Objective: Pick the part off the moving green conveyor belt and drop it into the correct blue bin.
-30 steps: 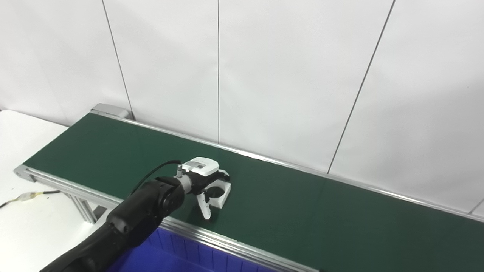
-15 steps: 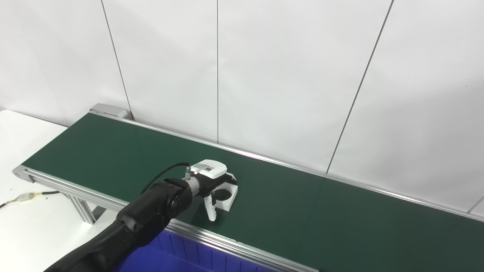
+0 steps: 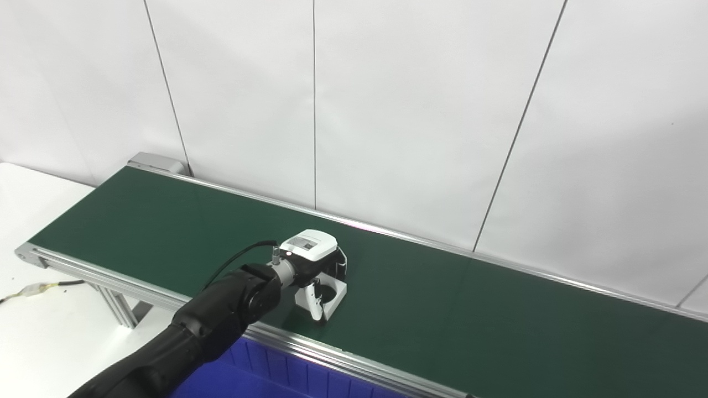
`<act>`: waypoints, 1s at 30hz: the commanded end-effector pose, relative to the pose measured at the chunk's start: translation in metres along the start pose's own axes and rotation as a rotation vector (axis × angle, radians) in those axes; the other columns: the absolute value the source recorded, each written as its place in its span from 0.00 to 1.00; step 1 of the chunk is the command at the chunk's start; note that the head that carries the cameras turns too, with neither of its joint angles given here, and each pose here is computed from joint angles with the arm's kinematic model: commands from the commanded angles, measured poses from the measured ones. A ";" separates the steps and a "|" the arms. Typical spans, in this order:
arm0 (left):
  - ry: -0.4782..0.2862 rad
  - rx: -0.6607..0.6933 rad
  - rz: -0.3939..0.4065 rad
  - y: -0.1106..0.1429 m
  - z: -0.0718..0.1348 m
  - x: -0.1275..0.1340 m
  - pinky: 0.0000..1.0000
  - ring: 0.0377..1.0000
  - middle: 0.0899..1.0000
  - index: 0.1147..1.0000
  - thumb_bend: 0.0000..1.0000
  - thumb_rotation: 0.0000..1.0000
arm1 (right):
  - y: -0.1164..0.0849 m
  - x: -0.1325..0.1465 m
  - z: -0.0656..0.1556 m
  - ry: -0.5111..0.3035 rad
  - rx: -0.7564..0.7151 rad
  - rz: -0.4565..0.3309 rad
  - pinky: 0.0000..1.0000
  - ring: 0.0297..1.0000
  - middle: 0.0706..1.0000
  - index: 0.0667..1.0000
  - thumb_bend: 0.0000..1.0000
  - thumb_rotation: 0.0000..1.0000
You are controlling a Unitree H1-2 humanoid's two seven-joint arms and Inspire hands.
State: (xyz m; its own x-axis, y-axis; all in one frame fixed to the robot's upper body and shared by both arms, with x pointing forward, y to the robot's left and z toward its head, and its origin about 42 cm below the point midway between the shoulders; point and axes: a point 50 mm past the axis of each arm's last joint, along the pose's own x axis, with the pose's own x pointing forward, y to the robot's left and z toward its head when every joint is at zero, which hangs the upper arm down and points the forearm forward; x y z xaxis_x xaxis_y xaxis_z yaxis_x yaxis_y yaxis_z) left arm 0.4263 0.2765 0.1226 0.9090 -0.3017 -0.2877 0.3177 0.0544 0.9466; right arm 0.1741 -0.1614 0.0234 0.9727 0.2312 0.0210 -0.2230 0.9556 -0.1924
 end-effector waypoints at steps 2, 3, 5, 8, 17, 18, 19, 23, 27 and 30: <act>0.013 0.032 0.077 0.031 -0.012 0.003 0.69 0.58 0.47 0.40 0.52 0.00 | 0.000 0.006 0.014 -0.096 0.014 -0.008 0.62 0.70 0.78 0.86 0.50 0.68; 0.010 0.029 0.077 0.031 -0.012 0.002 0.68 0.56 0.46 0.41 0.52 0.00 | 0.000 0.006 0.014 -0.096 0.014 -0.008 0.62 0.70 0.78 0.86 0.50 0.67; -0.001 0.018 0.079 0.031 -0.011 0.001 0.67 0.55 0.45 0.42 0.52 0.00 | -0.001 0.006 0.014 -0.097 0.012 -0.007 0.62 0.70 0.78 0.86 0.50 0.67; -0.010 0.008 0.085 0.032 -0.010 0.000 0.65 0.54 0.44 0.42 0.52 0.00 | -0.001 0.006 0.014 -0.099 0.009 -0.006 0.62 0.70 0.78 0.86 0.49 0.67; -0.048 -0.059 0.121 0.039 -0.002 -0.016 0.58 0.51 0.45 0.42 0.52 0.00 | -0.001 0.004 0.015 -0.099 0.009 -0.006 0.61 0.70 0.78 0.85 0.52 0.69; -0.052 -0.062 0.124 0.040 -0.001 -0.018 0.58 0.51 0.45 0.42 0.52 0.00 | -0.001 0.004 0.015 -0.099 0.008 -0.006 0.61 0.70 0.78 0.85 0.52 0.69; -0.062 -0.067 0.135 0.043 0.002 -0.022 0.58 0.50 0.45 0.42 0.52 0.00 | -0.002 0.004 0.014 -0.098 0.007 -0.006 0.61 0.70 0.78 0.85 0.52 0.69; -0.089 -0.074 0.159 0.053 0.010 -0.034 0.55 0.45 0.44 0.43 0.50 0.00 | -0.003 0.003 0.014 -0.095 0.006 -0.005 0.61 0.70 0.78 0.85 0.53 0.70; -0.099 -0.080 0.182 0.066 0.021 -0.051 0.55 0.45 0.44 0.42 0.50 0.00 | -0.004 0.003 0.013 -0.094 0.005 -0.006 0.61 0.70 0.78 0.85 0.53 0.70; -0.110 -0.080 0.198 0.073 0.028 -0.062 0.58 0.46 0.45 0.42 0.50 0.00 | -0.004 0.003 0.014 -0.096 0.001 -0.005 0.61 0.70 0.78 0.85 0.52 0.70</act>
State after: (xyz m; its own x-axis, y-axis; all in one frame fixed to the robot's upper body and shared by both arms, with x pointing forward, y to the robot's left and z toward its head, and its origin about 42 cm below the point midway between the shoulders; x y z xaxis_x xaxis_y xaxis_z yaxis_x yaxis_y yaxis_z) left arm 0.3828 0.2653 0.1912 0.9132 -0.3874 -0.1263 0.2148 0.1945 0.9571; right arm 0.1730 -0.1643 0.0242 0.9722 0.2329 0.0217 -0.2242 0.9541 -0.1985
